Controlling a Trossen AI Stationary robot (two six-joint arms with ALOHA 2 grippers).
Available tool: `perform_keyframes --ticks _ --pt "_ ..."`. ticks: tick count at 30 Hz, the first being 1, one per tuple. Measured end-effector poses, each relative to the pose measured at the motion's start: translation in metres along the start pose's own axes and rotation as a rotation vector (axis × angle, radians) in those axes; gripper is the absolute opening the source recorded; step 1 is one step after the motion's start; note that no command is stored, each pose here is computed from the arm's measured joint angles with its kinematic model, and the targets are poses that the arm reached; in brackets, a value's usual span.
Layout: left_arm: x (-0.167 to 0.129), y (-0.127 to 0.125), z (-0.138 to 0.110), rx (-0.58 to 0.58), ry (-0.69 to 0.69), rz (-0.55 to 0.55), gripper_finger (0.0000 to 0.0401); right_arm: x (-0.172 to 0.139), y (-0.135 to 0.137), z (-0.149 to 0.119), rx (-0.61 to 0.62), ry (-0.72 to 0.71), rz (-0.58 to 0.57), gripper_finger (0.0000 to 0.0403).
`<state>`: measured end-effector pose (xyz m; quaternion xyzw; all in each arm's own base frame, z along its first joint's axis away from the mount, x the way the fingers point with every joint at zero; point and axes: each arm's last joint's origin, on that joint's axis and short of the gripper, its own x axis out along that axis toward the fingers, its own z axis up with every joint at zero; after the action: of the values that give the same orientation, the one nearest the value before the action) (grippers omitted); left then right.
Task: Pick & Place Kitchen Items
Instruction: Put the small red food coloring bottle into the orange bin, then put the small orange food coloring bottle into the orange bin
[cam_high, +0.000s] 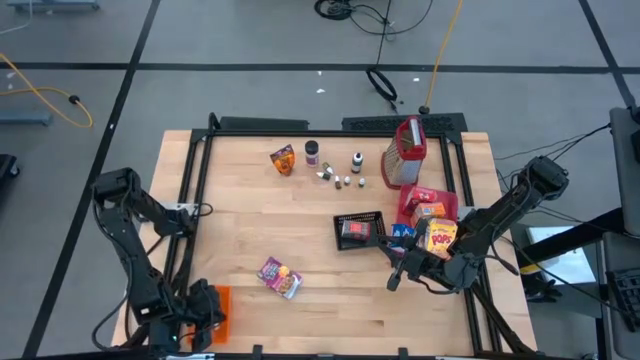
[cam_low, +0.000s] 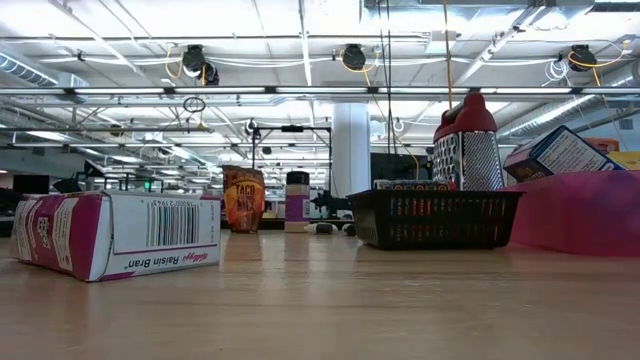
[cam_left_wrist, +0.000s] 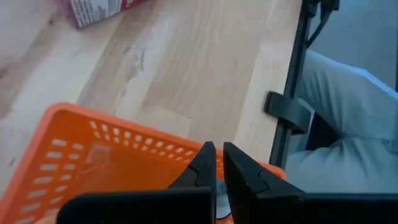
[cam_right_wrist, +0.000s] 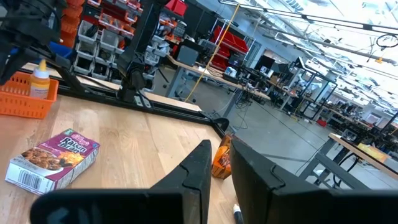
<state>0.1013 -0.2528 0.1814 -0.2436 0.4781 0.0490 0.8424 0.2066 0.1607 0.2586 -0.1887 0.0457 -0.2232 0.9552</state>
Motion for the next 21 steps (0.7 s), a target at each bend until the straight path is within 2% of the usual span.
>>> perform_keyframes --ticks 6,21 --pt "-0.0039 -0.0017 0.0018 -0.025 0.003 -0.032 0.0009 0.0 0.0 0.0 0.0 0.0 0.0 0.0054" --pt "-0.0019 -0.0011 0.0053 -0.063 -0.005 -0.022 0.0058 0.0 0.0 0.0 0.0 0.0 0.0 0.0054"
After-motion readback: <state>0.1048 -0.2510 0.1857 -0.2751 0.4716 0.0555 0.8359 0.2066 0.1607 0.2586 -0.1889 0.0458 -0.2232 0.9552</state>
